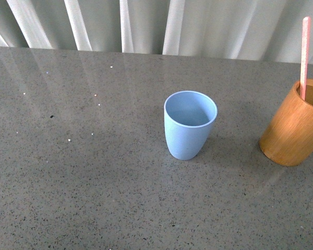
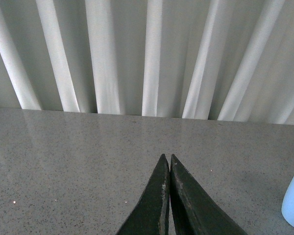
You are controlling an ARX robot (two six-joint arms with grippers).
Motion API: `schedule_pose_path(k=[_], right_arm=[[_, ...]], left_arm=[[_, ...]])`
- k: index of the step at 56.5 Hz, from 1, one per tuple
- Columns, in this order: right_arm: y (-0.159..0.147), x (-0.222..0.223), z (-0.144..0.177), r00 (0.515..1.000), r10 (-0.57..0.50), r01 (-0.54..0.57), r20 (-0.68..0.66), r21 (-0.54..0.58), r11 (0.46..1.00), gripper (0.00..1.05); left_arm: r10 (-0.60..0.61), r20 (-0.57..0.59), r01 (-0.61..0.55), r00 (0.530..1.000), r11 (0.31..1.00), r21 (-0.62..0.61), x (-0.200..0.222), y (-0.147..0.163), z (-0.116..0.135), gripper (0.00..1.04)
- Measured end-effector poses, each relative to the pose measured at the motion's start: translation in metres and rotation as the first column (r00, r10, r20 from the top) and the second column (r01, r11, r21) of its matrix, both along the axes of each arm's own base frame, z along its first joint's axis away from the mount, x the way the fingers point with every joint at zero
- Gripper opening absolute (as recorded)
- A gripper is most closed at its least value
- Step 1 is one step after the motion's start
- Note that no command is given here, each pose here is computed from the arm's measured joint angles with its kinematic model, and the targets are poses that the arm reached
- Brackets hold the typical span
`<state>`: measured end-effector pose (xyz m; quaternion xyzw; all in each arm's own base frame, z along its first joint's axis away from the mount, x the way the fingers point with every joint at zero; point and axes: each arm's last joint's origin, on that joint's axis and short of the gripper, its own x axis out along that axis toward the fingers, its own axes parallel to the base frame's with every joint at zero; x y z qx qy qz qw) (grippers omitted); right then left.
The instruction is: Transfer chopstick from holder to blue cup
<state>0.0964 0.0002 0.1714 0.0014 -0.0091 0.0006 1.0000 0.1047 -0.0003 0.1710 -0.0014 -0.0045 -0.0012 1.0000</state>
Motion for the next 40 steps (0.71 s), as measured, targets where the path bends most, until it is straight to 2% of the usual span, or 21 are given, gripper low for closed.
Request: schedule_pose_path(k=[15,37,40], right_arm=[[0.0000,0.0000,0.0000,1.000,0.000,0.000,0.000,0.000,1.000,0.95],[0.0000,0.0000,0.0000,1.000,0.000,0.000,0.000,0.000,1.000,0.95],[0.0000,0.0000,0.0000,1.000,0.000,0.000,0.000,0.000,1.000,0.95]], left_arm=[[0.000,0.006,0.000,1.000,1.000,-0.001,-0.0079,0.0000,-0.0013,0.05],[0.000,0.006,0.000,1.000,1.000,-0.001,-0.0079,0.0000,-0.0013,0.69],[0.000,0.006,0.000,1.000,1.000,-0.001,-0.0079,0.0000,-0.0013,0.81]])
